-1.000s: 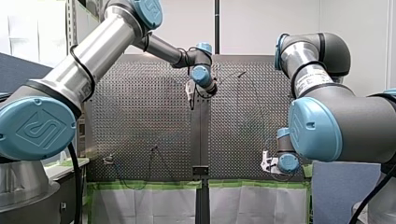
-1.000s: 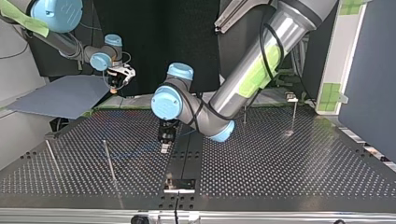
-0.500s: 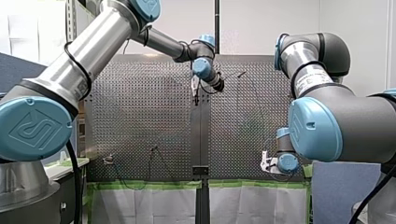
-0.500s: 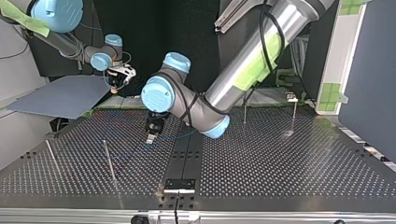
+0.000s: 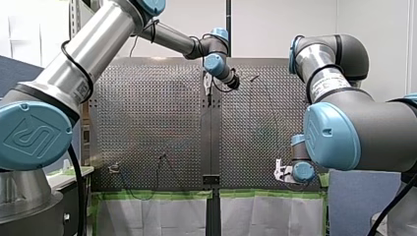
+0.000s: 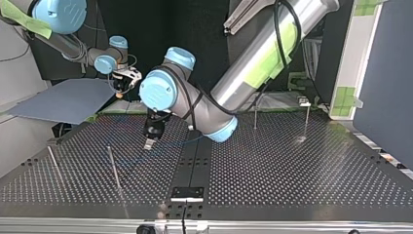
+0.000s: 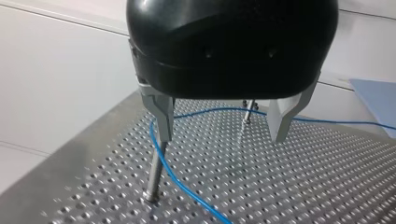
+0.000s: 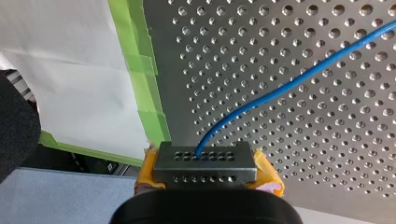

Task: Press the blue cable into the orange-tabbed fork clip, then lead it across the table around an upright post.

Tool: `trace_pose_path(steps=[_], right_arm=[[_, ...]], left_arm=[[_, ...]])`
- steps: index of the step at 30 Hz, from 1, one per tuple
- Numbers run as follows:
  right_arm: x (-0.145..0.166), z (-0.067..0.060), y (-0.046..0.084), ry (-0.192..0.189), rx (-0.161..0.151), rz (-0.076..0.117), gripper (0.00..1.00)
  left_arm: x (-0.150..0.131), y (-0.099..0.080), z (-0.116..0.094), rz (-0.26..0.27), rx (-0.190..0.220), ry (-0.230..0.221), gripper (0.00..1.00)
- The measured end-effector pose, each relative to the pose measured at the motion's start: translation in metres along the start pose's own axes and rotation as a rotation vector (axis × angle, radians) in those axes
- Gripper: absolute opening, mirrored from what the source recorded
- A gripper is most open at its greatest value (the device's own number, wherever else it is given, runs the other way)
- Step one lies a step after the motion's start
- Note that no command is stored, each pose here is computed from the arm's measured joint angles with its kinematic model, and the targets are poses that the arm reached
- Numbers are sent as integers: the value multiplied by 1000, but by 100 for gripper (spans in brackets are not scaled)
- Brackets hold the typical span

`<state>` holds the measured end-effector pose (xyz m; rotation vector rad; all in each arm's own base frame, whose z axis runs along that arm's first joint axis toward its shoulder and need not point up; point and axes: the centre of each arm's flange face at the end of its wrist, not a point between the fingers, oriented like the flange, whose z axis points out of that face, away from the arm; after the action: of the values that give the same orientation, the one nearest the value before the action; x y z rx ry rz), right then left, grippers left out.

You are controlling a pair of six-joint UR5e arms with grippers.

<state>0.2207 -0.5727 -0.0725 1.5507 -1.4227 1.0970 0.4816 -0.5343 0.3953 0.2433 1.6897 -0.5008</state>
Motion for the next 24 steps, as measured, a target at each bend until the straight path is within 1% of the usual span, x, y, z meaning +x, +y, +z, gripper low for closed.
trace_pose_path(steps=[5,8,14,19,24], right_arm=[[0,0,-1,0,4,-1,0],[0,0,-1,0,6,-2,0],[1,1,-3,2,11,-3,0],[2,1,-4,2,12,-3,0],[2,1,-4,3,13,-3,0]], left_arm=[[-13,-6,-7,1,16,-27,100],[-19,-8,-9,17,25,-36,100],[-27,-14,-9,56,64,-48,100],[-42,-21,-8,56,107,-68,100],[-50,-25,-10,56,126,-69,100]])
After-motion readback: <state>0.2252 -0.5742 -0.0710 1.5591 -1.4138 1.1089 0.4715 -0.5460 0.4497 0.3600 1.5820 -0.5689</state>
